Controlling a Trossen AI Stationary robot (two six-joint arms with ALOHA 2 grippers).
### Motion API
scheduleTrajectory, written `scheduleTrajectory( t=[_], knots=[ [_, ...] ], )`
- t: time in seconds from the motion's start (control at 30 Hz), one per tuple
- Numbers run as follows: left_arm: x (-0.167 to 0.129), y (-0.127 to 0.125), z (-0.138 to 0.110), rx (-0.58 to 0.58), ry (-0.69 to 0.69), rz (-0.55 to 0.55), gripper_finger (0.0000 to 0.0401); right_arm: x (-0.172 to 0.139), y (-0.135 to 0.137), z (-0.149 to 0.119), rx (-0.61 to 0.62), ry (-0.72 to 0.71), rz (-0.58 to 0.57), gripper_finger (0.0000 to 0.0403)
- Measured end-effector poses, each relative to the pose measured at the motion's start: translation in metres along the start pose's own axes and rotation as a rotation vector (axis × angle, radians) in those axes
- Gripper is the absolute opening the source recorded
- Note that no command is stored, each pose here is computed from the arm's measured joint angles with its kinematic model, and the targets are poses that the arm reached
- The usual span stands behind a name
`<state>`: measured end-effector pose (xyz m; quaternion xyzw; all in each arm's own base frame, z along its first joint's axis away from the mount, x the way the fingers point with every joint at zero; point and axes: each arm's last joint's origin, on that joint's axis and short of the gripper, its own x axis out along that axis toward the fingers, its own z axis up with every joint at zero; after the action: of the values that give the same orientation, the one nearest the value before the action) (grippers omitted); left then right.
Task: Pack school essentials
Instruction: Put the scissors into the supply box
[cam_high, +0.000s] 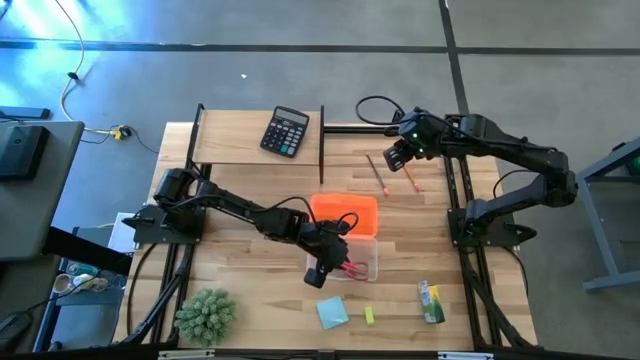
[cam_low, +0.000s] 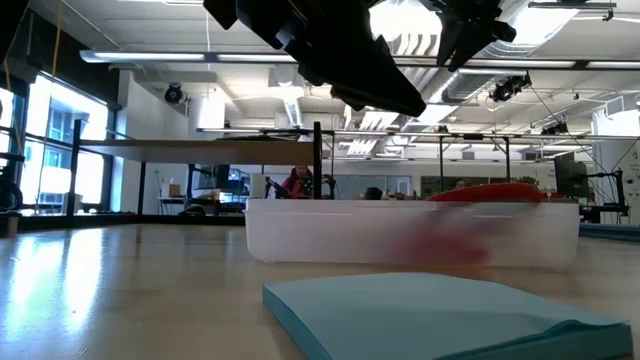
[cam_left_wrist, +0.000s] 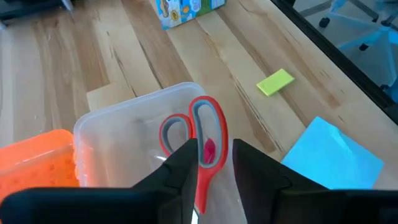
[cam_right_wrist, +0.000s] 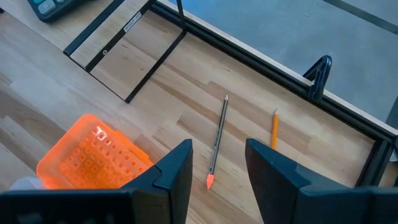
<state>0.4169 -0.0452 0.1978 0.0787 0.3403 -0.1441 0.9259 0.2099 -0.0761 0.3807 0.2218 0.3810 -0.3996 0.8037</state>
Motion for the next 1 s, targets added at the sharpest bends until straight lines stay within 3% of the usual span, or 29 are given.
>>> scheduleTrajectory(
  t=[0.27,0.43,0.7,1.0],
  knots=[
    [-0.001,0.006,-0.001,-0.116,0.001,0.022,0.0110,0.000,0.000,-0.001,-0.005,0.020,0.015,0.0140],
    [-0.016,0.011,0.006,-0.167,-0.026,0.018,0.0104,-0.001,0.005,-0.005,-0.028,0.075,0.100,0.0140],
    [-0.069,0.018,0.018,-0.198,-0.009,0.044,0.0088,-0.012,0.028,-0.022,-0.092,0.208,0.318,0.0140],
    [-0.125,0.012,0.016,-0.283,0.032,0.059,0.0077,-0.019,0.074,-0.056,-0.222,0.346,0.443,0.0140]
  ],
)
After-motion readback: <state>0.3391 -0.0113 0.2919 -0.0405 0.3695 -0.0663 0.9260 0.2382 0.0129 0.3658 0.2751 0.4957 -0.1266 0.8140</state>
